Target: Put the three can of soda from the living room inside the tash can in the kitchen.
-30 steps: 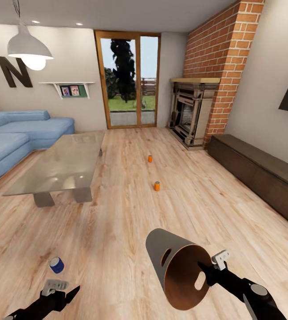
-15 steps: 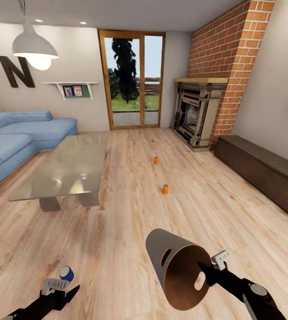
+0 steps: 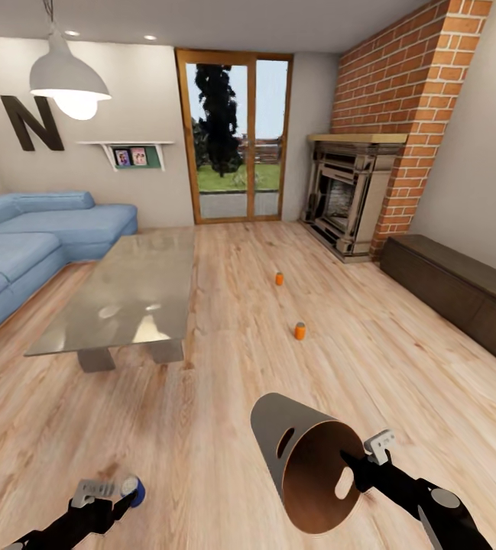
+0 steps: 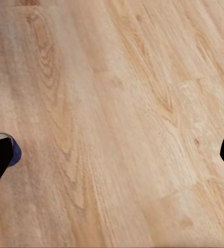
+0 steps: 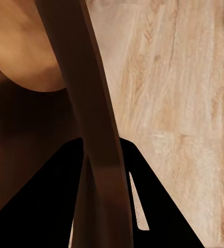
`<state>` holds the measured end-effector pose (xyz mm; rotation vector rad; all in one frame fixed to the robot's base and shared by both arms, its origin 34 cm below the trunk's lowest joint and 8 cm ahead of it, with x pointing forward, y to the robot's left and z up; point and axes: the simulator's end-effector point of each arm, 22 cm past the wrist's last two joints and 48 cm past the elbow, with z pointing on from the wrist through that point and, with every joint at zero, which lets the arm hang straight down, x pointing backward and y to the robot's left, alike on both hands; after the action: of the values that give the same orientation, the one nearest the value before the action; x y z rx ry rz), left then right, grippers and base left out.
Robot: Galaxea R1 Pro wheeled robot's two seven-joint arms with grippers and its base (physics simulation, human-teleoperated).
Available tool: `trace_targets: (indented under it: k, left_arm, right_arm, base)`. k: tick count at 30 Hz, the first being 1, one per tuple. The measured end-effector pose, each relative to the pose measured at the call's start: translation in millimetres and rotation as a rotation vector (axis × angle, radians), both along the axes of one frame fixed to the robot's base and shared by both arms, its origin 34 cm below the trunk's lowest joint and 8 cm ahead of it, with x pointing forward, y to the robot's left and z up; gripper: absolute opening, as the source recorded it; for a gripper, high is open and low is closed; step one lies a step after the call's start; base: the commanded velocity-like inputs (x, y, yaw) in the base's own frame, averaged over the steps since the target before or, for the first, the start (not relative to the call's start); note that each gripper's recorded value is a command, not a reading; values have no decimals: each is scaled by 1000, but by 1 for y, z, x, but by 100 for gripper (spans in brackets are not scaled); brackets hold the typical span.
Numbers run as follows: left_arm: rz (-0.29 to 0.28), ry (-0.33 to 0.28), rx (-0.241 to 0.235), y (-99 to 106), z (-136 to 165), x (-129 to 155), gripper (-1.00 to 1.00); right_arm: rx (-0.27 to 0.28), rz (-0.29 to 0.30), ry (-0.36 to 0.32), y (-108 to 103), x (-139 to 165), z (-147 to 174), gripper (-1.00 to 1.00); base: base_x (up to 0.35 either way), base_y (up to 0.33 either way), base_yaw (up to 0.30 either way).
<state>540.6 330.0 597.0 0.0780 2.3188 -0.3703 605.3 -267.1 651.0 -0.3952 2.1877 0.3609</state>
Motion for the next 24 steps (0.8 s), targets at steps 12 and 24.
trace_targets:
  k: [12,24]
  left_arm:
    - [0,1,0,-1,0,0,100]
    - [0,1,0,-1,-1,0,100]
  right_arm:
    - [1,1,-1,0,0,0,-100]
    - [3,0,1,1,0,0,-100]
  base:
    - [280,149,0]
    - [313,5,0]
